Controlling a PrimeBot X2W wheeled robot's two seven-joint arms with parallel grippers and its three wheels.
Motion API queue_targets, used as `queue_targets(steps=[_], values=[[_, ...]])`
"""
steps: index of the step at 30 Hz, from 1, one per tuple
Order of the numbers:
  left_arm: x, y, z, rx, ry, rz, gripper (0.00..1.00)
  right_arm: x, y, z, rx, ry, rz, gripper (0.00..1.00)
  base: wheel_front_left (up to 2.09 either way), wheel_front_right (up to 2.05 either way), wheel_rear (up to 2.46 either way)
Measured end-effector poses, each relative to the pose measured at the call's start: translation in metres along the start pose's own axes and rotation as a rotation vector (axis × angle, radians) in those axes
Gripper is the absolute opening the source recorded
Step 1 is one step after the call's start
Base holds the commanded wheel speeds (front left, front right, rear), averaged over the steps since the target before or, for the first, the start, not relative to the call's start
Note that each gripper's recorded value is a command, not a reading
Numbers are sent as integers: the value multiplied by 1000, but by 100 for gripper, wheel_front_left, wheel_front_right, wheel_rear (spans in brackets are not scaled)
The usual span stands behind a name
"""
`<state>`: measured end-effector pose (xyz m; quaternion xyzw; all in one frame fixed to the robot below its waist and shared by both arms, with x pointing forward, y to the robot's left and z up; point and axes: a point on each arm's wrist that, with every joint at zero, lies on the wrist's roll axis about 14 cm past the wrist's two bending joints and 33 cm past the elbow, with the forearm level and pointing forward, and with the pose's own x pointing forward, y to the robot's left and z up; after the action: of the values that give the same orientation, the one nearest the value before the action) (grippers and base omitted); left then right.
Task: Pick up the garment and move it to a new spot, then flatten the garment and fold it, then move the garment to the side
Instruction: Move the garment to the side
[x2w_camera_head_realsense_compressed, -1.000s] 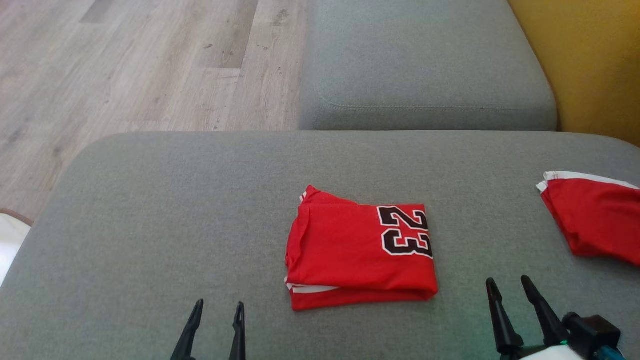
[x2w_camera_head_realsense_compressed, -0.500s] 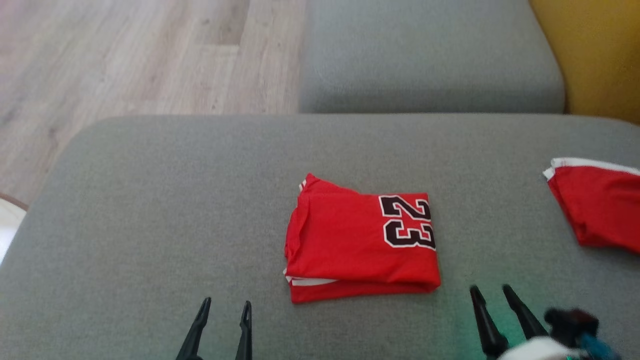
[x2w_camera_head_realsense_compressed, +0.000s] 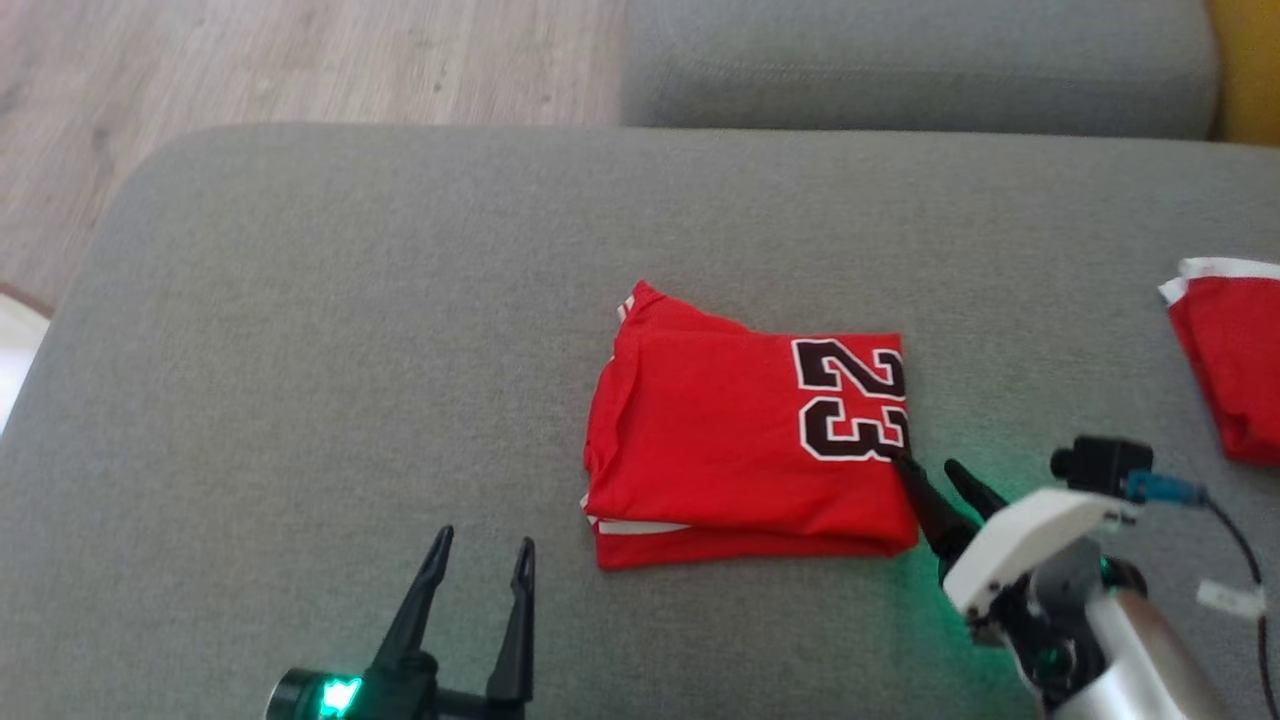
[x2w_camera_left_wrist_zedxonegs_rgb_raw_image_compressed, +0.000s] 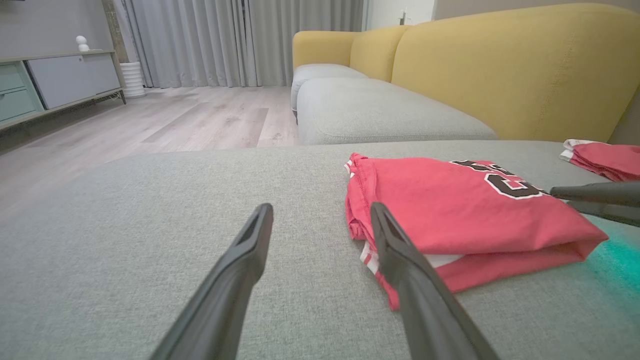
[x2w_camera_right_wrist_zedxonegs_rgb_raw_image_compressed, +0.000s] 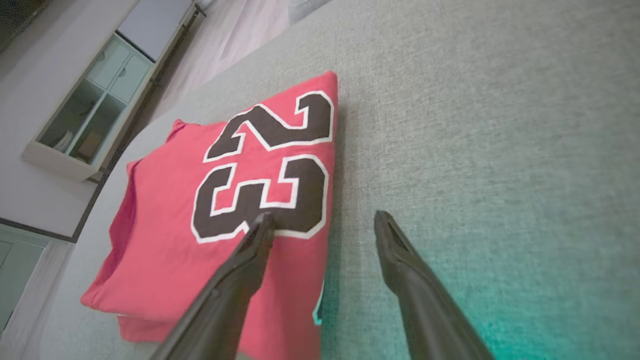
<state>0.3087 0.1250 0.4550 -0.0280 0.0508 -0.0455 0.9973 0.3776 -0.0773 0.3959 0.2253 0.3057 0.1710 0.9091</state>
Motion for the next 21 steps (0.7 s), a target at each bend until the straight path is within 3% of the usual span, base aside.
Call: queue_targets(steps=[7, 8, 9, 10, 17, 21], values=[[3, -5, -2, 56, 7, -26, 100, 22, -4, -7, 14, 107, -12, 100, 0, 0, 0], [5, -6, -1, 61, 4, -28, 100, 24, -2, -8, 17, 115, -9, 75, 0, 0, 0], [6, -6, 0, 61, 0, -28, 100, 26, -1, -8, 19, 119, -5, 22, 0, 0, 0], [7, -6, 1, 60, -3, -27, 100, 28, 1, -8, 17, 122, -1, 0, 0, 0, 0], [14, -7, 2, 56, -4, -30, 100, 31, -9, -1, -7, 98, -19, 0, 0, 0, 0], [21, -12, -2, 48, 12, -48, 100, 23, -45, 38, -95, 29, -87, 0, 0, 0, 0]])
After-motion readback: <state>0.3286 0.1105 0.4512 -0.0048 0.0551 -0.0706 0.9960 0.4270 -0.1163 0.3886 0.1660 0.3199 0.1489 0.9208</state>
